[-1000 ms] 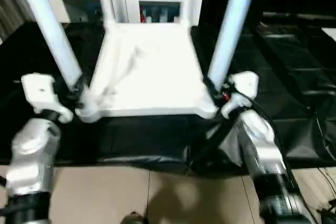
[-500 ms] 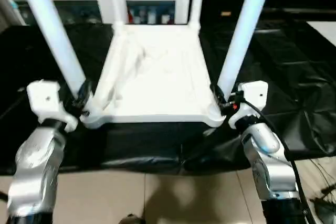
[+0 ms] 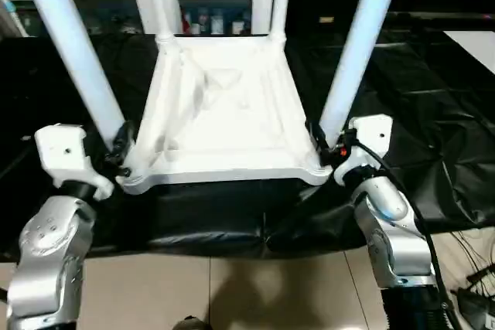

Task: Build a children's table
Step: Flip table

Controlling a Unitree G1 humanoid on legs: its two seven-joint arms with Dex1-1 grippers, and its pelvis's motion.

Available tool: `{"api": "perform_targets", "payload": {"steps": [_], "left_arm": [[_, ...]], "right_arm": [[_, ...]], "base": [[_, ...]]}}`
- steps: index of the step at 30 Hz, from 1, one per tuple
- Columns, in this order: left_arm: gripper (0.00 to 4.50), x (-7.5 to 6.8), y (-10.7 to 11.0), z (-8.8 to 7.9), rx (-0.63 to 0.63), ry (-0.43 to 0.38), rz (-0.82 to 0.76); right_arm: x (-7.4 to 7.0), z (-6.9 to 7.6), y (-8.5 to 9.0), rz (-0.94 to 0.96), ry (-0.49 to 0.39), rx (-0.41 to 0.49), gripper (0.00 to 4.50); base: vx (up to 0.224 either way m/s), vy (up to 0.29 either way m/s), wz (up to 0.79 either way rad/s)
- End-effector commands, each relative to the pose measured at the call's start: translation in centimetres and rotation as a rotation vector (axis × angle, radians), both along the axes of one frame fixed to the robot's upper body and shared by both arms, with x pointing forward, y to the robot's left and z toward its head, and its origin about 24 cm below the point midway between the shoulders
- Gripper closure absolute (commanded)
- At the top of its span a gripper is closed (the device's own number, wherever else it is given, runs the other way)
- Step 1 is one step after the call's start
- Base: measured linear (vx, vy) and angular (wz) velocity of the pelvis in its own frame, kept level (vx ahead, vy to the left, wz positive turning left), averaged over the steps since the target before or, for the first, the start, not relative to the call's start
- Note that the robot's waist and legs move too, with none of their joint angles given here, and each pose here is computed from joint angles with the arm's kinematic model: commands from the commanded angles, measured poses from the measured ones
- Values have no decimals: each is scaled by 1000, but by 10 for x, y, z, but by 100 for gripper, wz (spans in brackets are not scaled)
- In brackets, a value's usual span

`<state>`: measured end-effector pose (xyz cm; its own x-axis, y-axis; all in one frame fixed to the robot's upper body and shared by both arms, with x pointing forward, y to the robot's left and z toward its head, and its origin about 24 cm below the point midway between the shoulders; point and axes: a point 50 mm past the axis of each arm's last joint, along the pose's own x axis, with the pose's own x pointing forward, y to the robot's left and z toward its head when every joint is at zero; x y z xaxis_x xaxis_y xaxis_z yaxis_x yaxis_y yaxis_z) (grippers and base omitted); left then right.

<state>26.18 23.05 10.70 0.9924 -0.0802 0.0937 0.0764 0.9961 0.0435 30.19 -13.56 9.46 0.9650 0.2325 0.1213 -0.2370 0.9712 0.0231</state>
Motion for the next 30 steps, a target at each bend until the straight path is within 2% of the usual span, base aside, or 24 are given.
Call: {"api": "perform_targets", "payload": {"steps": [1, 3, 4, 5, 6, 7, 10, 14, 22, 23, 25, 30], "left_arm": [[156, 3, -13, -8, 3, 49, -75], [144, 5, -14, -9, 3, 55, -76], [133, 7, -15, -11, 5, 62, -78], [122, 8, -16, -11, 2, 64, -82], [122, 9, -17, -11, 2, 66, -88], [102, 10, -19, -11, 3, 68, -92], [85, 16, -21, -10, -14, 71, -90], [59, 20, -19, -12, -8, 88, -56], [49, 20, -19, -12, -8, 88, -56], [49, 21, -17, -14, -8, 94, -46], [49, 17, 2, -28, -18, 140, 43], [49, 5, 12, -43, -63, 177, 125]], "right_arm": [[-1, 10, 1, -10, -55, 7, 160], [-2, 8, -1, -12, -52, 7, 160], [-3, 7, -4, -24, -55, 7, 131], [-4, 7, -6, -31, -50, 22, 131], [-5, 8, -8, -32, -53, 34, 131], [-6, 8, -9, -31, -54, 43, 118], [-8, 14, -13, -13, -85, 18, 95], [-13, 22, -14, 20, -123, 17, 95], [-13, 22, -14, 20, -123, 17, 95], [-14, 23, -15, 18, -124, 21, 95], [-18, 16, -22, -11, -90, 63, 95], [-33, 8, -24, 83, -58, 6, 95]], "base": [[0, 0, 0], [0, 0, 0], [0, 0, 0], [0, 0, 0], [0, 0, 0], [0, 0, 0], [0, 0, 0], [0, 0, 0], [0, 0, 0], [0, 0, 0], [0, 0, 0], [0, 0, 0]]}}
